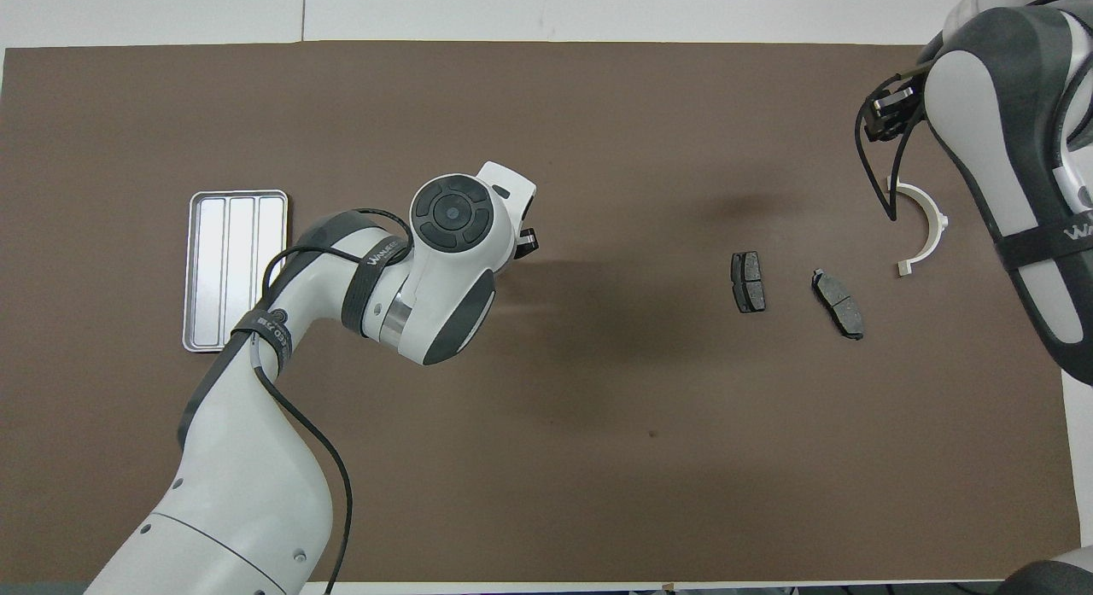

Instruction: Place bearing gear from tray to pile

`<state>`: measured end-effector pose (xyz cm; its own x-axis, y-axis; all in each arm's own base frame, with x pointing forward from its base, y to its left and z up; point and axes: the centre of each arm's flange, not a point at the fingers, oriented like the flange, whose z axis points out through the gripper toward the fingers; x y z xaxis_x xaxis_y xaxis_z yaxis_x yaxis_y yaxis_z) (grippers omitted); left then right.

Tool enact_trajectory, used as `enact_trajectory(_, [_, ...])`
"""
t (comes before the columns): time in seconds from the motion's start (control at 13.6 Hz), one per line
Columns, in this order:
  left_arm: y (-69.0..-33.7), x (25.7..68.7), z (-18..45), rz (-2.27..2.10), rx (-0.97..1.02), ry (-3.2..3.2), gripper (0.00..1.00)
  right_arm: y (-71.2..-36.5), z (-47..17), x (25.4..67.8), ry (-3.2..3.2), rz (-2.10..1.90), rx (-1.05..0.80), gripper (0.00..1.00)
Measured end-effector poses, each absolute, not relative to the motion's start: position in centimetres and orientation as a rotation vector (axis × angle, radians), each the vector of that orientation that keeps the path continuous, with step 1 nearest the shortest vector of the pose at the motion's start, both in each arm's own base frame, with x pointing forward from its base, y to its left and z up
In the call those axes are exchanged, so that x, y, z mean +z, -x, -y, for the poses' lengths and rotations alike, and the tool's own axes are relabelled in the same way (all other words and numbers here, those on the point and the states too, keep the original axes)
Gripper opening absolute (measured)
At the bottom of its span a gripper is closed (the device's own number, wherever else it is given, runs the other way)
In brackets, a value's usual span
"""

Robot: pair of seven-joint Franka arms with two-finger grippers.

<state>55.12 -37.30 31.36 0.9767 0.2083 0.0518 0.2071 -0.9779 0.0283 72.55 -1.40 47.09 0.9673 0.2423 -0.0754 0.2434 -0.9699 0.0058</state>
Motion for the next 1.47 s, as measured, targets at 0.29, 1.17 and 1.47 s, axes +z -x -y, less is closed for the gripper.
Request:
enact_trajectory(0.29, [-54.1,29.7,37.5,-0.321,0.070,-3.108,0.24,-73.6,2.6,40.5,-3.125,-0.360,-0.231,0.36])
enact_trajectory(1.17, [-55.0,30.5,35.8,-0.372,0.120,-3.136,0.84,-75.8,1.1,31.9,-3.161,-0.234,-0.187,0.36])
enact_trajectory(1.47, [-58.3,39.3,28.7,-0.520,0.218,-3.096,1.00,-76.0,0.9,29.5,-3.169,-0.230,-0.192,0.36])
